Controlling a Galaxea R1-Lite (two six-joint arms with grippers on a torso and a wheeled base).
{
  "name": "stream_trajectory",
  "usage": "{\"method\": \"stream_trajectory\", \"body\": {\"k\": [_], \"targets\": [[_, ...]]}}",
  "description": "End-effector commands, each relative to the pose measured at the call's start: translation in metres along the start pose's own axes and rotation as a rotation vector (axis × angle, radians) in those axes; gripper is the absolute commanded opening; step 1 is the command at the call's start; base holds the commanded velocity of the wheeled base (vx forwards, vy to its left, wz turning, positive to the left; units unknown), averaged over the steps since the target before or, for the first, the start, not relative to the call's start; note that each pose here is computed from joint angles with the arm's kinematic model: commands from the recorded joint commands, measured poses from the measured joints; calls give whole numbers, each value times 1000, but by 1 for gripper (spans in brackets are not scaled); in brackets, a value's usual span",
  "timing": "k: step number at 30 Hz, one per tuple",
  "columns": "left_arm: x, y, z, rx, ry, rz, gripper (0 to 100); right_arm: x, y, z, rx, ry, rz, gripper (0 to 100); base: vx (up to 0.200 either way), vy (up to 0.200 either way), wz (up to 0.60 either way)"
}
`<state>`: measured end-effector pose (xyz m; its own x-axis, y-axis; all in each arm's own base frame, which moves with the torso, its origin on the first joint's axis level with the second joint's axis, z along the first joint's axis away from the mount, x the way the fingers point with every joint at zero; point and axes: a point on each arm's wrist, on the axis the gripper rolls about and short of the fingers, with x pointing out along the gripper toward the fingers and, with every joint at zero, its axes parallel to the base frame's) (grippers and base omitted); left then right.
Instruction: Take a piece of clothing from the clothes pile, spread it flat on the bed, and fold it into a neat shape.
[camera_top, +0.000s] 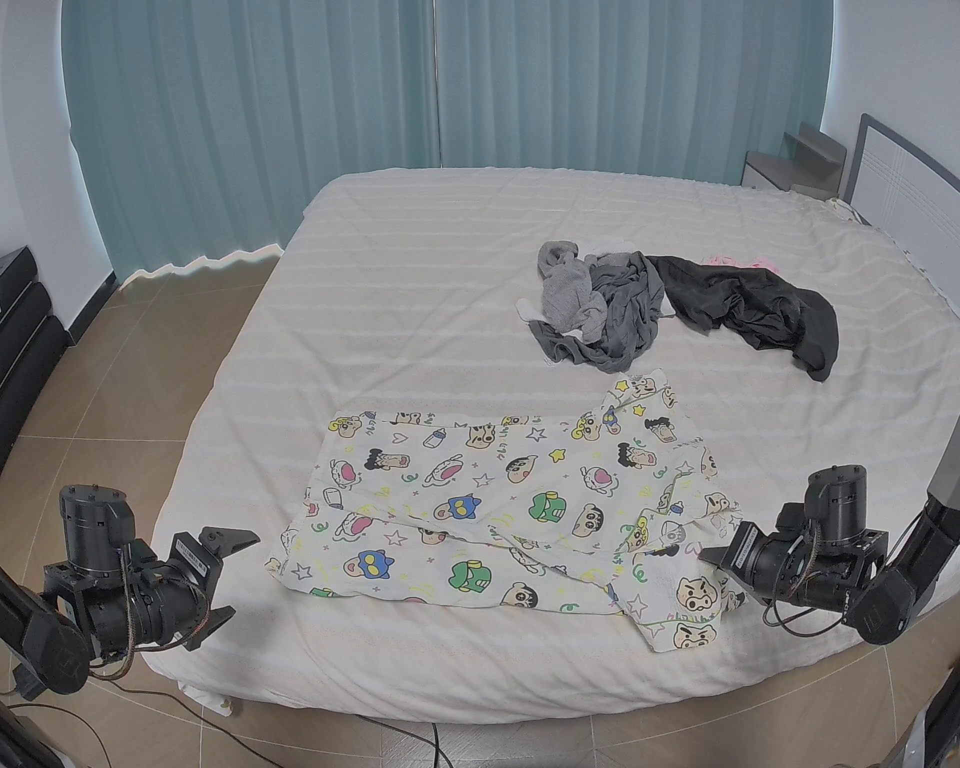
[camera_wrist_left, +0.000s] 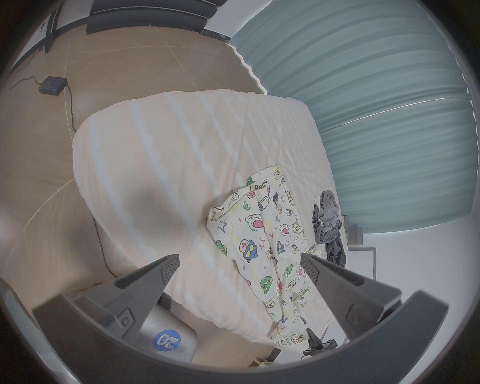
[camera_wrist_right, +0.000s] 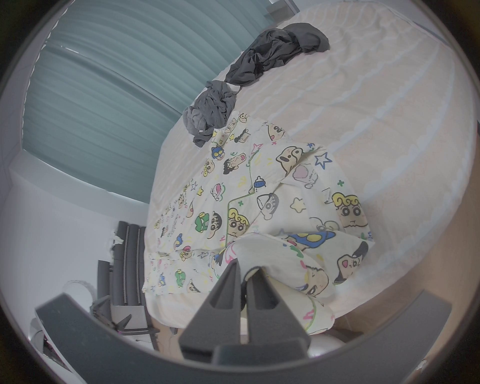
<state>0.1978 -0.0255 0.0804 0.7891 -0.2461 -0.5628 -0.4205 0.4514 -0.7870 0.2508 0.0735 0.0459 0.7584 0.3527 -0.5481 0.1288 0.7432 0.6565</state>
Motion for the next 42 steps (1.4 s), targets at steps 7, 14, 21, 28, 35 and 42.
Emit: {"method": "stream_trajectory", "body": {"k": [7,14,21,28,35,42], "targets": [[2,1,0,-3,5,11,100,2,-25,33,89,14,76,0,0,0,0],[3,2,0,-3,5,12,100,10,-33,35,105,37,81,0,0,0,0],[3,2,0,-3,5,12,100,22,-36,38,74,28,188,0,0,0,0],[3,2,0,-3,6,14,100,34,-45,36,76,22,182,0,0,0,0],[3,2,0,-3,6,14,100,42,-56,46,96,-4,163,100,0,0,0],[5,2,0,-2,3,8,100,43,-61,52,107,-30,153,100,0,0,0]]}}
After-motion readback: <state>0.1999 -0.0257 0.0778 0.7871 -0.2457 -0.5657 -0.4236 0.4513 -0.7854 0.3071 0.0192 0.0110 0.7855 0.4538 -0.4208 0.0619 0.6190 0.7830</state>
